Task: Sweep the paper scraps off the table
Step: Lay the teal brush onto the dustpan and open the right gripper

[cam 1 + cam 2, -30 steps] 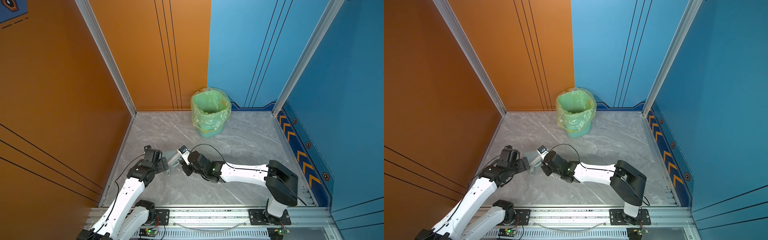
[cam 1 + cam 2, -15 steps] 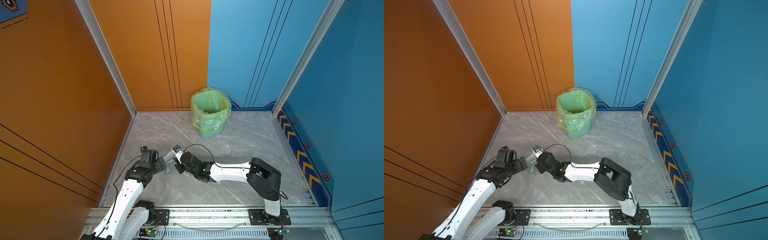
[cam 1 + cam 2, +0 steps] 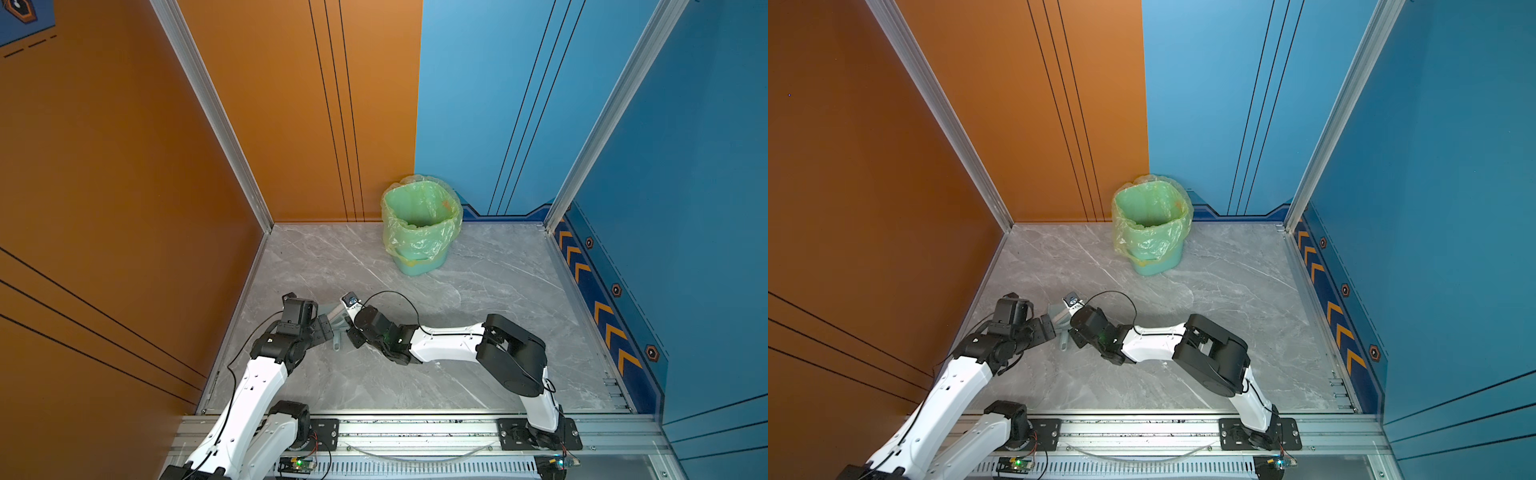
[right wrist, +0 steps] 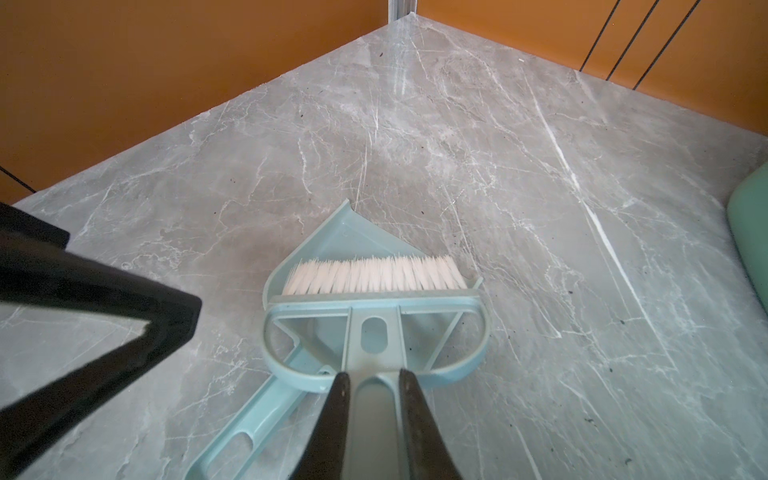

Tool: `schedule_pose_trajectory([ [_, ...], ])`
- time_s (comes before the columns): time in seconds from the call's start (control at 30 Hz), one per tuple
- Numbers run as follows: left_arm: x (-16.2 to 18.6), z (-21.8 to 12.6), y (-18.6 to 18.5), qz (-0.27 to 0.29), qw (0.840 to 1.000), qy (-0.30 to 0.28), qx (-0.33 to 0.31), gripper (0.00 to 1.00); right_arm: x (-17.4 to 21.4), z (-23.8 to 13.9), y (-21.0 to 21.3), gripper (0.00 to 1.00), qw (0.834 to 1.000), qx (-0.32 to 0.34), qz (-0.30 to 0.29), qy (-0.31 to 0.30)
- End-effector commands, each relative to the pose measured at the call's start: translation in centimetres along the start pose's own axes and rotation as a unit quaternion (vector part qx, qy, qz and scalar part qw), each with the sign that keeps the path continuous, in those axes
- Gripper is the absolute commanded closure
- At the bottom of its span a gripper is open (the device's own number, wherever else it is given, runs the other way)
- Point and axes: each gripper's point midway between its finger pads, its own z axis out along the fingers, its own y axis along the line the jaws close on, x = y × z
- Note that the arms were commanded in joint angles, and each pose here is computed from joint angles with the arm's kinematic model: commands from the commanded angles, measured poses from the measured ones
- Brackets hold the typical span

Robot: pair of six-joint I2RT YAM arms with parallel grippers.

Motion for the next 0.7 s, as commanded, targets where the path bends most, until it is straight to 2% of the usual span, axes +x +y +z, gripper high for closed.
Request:
schedule_pose_trajectory([
  [0.0,0.8,0.5,0.3,0.001,1.000,0.016,-0.001,0.02,-0.8,0.4,-0.3,0.76,1.000,0.015,0.012,-0.013],
  [0.1,0.9,0.6,0.2,0.002,1.000,0.020,-0.002,0.02,-0.7,0.4,-0.3,0.74,1.000,0.015,0.013,-0.012],
  [0.17,0.9,0.7,0.2,0.003,1.000,0.023,-0.001,0.02,0.8,1.2,-0.3,0.73,1.000,0.018,0.009,0.003],
  [0.67,1.0,0.7,0.1,0.005,1.000,0.025,0.000,0.02,1.9,0.6,-0.1,0.68,1.000,0.013,0.011,0.016],
])
